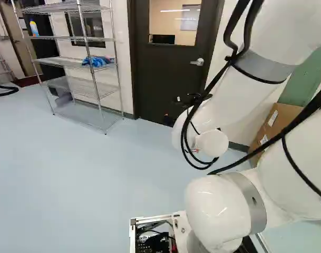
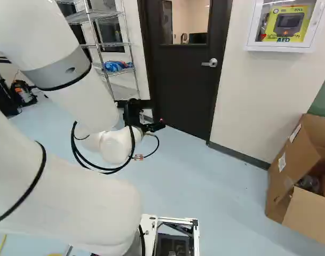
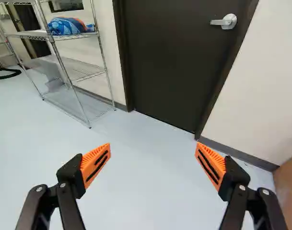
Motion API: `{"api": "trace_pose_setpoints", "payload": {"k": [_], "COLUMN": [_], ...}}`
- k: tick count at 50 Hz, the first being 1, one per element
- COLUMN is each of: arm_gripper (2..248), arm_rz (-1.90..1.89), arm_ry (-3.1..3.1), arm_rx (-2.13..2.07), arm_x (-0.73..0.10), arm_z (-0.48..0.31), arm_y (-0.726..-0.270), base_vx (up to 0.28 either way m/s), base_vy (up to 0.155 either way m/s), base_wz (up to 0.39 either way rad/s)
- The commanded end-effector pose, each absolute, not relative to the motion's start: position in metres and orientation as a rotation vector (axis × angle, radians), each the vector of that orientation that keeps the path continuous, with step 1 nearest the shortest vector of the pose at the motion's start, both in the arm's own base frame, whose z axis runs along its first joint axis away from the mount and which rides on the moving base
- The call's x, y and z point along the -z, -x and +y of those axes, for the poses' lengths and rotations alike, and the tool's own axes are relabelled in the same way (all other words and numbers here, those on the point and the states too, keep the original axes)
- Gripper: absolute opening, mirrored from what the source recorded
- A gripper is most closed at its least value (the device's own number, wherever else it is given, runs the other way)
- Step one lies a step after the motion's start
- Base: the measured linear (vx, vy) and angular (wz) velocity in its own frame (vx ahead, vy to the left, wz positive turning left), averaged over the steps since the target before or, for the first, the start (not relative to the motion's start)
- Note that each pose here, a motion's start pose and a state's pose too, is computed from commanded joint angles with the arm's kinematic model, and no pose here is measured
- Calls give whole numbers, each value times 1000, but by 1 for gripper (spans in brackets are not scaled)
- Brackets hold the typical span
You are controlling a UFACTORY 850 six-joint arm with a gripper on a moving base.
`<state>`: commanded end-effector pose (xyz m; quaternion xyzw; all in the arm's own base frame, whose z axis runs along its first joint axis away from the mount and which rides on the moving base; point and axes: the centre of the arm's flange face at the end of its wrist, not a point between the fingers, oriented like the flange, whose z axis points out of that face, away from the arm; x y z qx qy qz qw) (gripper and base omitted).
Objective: Open the door and move inside
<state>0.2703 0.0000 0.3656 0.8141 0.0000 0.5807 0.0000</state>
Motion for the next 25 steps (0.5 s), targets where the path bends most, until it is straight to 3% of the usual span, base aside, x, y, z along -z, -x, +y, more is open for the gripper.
{"api": "trace_pose_setpoints", "payload": {"k": [25], "arm_gripper": [247], "arm_rz": [0], "arm_ry": [-2558], "arm_rx": [-1824], "arm_x": [-366], "arm_z": [0], "arm_y": [-270], "base_vx": [165], "base_vy": [2], "base_wz": [-5]}}
